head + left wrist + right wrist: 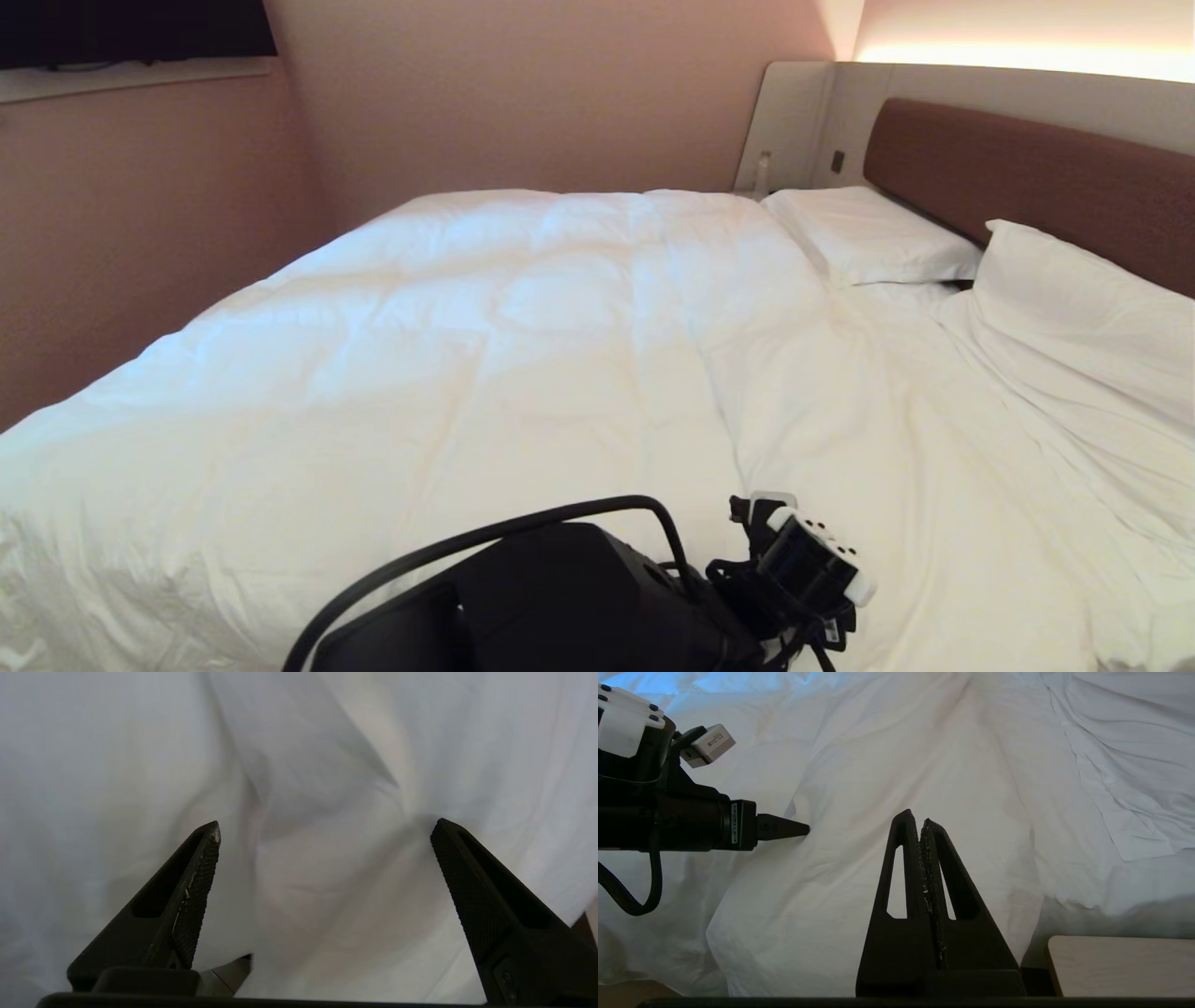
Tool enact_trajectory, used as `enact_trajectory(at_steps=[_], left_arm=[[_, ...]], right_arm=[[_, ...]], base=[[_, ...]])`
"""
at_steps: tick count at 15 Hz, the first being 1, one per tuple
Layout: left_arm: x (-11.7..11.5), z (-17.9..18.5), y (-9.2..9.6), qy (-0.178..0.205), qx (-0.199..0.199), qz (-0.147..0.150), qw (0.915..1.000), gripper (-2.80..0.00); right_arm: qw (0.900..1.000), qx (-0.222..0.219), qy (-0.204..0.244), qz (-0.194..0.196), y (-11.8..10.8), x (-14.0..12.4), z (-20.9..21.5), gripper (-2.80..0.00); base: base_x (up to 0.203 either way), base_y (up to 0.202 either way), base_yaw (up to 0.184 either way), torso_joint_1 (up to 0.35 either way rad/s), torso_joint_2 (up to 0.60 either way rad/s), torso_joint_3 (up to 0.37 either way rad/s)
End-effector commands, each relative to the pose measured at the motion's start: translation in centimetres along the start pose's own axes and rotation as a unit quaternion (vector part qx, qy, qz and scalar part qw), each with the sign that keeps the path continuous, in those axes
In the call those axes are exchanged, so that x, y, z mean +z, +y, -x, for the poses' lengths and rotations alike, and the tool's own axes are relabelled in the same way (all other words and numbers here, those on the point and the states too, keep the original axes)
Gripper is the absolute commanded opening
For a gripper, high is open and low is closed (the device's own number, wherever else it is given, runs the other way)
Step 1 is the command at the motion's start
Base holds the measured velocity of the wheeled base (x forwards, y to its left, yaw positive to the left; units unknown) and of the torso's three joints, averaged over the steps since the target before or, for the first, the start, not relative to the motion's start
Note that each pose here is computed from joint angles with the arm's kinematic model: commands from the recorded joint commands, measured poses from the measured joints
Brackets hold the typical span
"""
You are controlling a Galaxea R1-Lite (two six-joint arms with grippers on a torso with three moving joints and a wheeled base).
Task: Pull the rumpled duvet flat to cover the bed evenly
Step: Flatten the corners of the folded blanket
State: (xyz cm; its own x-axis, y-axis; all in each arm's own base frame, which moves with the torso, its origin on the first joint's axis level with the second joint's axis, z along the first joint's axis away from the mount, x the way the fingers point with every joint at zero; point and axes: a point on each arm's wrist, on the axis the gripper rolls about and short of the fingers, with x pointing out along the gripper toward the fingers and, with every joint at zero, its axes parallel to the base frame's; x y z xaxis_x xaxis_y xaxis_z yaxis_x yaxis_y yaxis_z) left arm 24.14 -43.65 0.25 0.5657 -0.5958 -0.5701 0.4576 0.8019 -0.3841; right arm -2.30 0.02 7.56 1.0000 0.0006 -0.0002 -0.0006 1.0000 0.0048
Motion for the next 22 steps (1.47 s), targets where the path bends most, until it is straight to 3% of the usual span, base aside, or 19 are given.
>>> enact_trajectory(at_steps=[1, 10, 17, 22], left_arm=[[-0.4, -0.3, -0.1, 0.002, -0.001, 0.000, 1.0000, 0.00], [-0.1, -2.0, -0.8, 0.018, 0.015, -0.002, 0.9997, 0.00], [-0.6, -2.2, -3.4, 0.006, -0.022, -0.011, 0.9997, 0.00], [-0.3, -1.9, -3.6, 0.009, -0.029, -0.011, 0.9995, 0.00]], right_arm=[[1.000, 0.000, 0.001, 0.000, 0.0, 0.0, 0.0, -2.80], [1.000, 0.000, 0.001, 0.001, 0.0, 0.0, 0.0, -2.80], [1.000, 0.000, 0.000, 0.001, 0.0, 0.0, 0.0, -2.80], [1.000, 0.000, 0.000, 0.001, 0.0, 0.0, 0.0, -2.80]], base=[[0.000, 0.000, 0.000, 0.000, 0.00, 0.000], [0.000, 0.000, 0.000, 0.000, 0.00, 0.000], [0.000, 0.000, 0.000, 0.000, 0.00, 0.000], [0.000, 0.000, 0.000, 0.000, 0.00, 0.000]])
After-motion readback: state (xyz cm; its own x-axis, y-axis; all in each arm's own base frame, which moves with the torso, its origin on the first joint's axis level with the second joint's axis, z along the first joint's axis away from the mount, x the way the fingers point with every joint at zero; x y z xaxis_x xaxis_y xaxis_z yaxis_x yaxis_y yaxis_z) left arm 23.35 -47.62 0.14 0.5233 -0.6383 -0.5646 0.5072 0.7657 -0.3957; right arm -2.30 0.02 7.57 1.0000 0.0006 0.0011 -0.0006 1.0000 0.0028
